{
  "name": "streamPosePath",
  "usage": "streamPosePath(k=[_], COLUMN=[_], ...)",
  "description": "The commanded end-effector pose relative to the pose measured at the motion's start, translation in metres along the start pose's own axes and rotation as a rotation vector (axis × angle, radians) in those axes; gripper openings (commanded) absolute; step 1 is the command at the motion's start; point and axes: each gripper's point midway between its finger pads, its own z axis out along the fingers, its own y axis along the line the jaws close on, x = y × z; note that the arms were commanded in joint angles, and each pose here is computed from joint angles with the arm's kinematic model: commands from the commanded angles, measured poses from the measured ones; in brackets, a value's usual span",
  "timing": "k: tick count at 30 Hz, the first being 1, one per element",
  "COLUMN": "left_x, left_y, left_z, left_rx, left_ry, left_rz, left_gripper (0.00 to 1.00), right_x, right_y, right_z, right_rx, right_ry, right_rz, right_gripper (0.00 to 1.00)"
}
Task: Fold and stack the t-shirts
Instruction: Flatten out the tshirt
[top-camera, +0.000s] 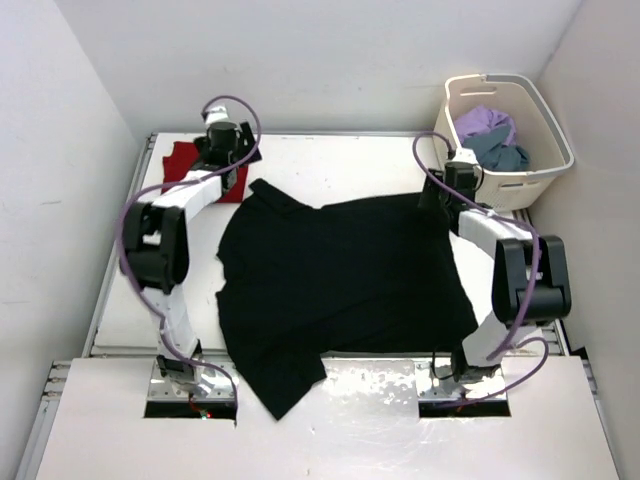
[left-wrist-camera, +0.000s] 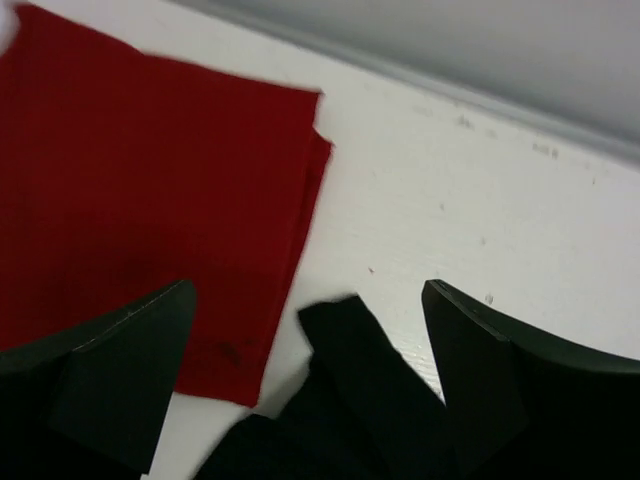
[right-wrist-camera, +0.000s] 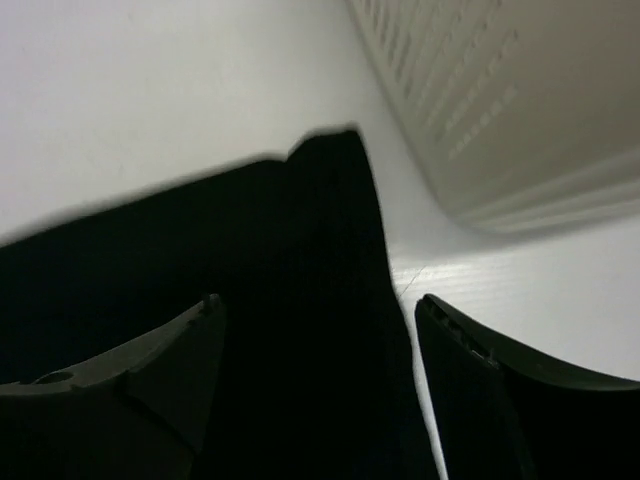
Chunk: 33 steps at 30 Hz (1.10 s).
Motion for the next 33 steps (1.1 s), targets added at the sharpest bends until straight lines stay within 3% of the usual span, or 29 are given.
streamPosePath(k=[1, 2, 3, 6, 12, 20, 26, 33], left_x=[-0.028, -0.017, -0.008, 0.004, 0.080, 0.157, 0.181, 0.172], left_y=[-0.048, -0.050, -0.056, -0.062, -0.075, -0.067, -0.066, -0.080], left_z=[0.005, 0.005, 0.001, -0.010, -0.024, -0.009, 0.015, 0.058], left_rx=[0.171, 0.191, 0.243, 0.304, 0.320, 0.254, 0.225, 0.224], left_ry=[-0.012, 0.006, 0.014, 0.041, 0.201, 0.374, 0.409, 0.410], left_rz=[-0.045, -0.043, -0.047, -0.061, -0.009, 0.028, 0.039, 0.046], left_gripper=[0.96, 0.97, 0.97, 0.97, 1.00, 1.00, 1.00, 1.00], right_x=[-0.028, -0.030, -0.027, -0.013, 0.022, 0.067, 0.078, 0.094], right_y=[0.017, 0.023, 0.025, 0.031, 0.037, 0.049, 0.051, 0.046], right_z=[0.001, 0.000, -0.003, -0.005, -0.007, 0.004, 0.019, 0.045], right_rx=[-0.094, -0.130, -0.148, -0.187, -0.228, -0.227, -0.200, -0.129], right_ry=[-0.064, -0.085, -0.089, -0.032, 0.050, 0.194, 0.243, 0.322], right_rz=[0.065, 0.068, 0.061, 0.040, 0.051, 0.002, 0.033, 0.028], right_gripper=[0.76, 0.94, 0.99, 0.99, 0.99, 0.99, 0.99, 0.99])
